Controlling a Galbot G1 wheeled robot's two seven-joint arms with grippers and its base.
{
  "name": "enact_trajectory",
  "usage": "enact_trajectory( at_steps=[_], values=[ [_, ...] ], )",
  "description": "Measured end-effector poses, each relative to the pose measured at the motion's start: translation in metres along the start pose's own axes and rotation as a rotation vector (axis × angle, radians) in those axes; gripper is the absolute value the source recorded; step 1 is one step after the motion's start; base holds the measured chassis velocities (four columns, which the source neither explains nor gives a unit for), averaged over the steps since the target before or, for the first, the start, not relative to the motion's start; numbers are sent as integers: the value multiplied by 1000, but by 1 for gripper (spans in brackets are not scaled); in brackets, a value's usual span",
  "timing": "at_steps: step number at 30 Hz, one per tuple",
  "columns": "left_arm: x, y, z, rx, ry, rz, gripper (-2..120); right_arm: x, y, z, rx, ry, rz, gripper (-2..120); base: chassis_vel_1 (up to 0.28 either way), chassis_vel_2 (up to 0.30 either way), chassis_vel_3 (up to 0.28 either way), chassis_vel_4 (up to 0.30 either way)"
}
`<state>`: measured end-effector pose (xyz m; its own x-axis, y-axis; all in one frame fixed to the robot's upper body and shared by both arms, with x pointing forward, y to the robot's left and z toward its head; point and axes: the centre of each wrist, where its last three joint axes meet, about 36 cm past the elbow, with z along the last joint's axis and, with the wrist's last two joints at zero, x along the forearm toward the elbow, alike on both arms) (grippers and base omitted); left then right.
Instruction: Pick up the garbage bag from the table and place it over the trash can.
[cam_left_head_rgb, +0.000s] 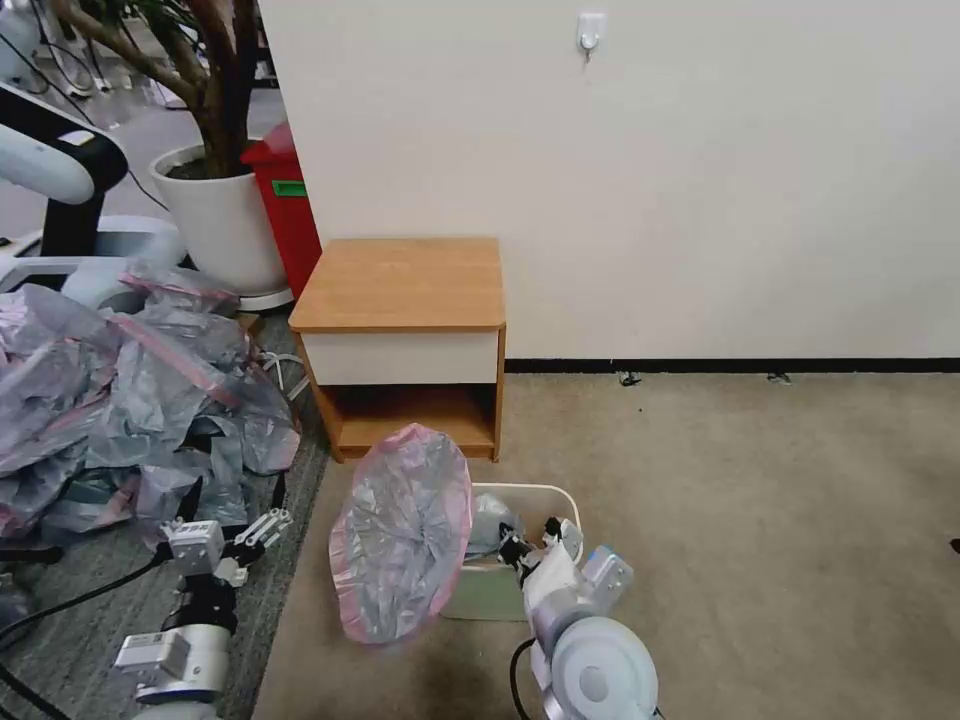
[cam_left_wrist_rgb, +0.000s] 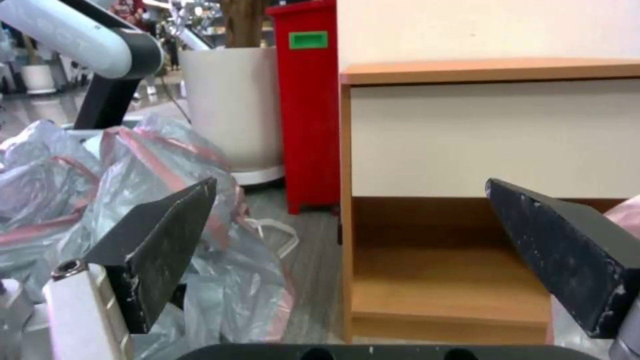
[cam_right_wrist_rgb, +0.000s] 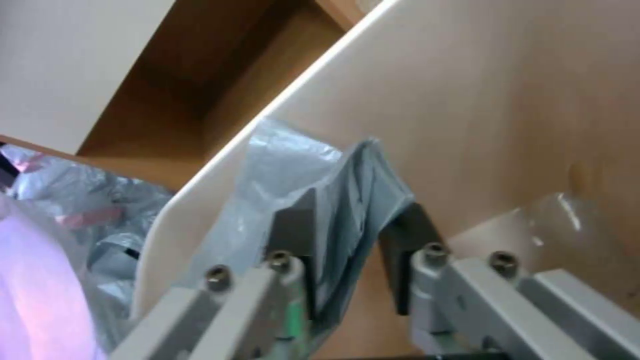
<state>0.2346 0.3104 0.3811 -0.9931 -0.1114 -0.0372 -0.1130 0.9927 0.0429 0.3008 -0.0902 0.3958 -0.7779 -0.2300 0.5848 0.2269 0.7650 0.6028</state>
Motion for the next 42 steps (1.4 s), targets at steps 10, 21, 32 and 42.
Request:
enact_trajectory(
  at_steps=[10, 21, 32, 42],
  values=[
    [-1, -1, -1, -11, 1, 18, 100, 0, -12, -7, 93, -41, 36, 63, 0, 0, 0, 0],
    [-1, -2, -3, -31, -5, 40, 100, 10, -18, -20, 121, -92, 54, 100, 0, 0, 0, 0],
    [1, -3, -9, -23, -13, 110, 100, 14, -13, -32, 121, -119, 36, 114, 0, 0, 0, 0],
    [5, -5, -8, -21, -8, 118, 100, 28, 0, -45, 61, -96, -43, 107, 0, 0, 0, 0]
  ],
)
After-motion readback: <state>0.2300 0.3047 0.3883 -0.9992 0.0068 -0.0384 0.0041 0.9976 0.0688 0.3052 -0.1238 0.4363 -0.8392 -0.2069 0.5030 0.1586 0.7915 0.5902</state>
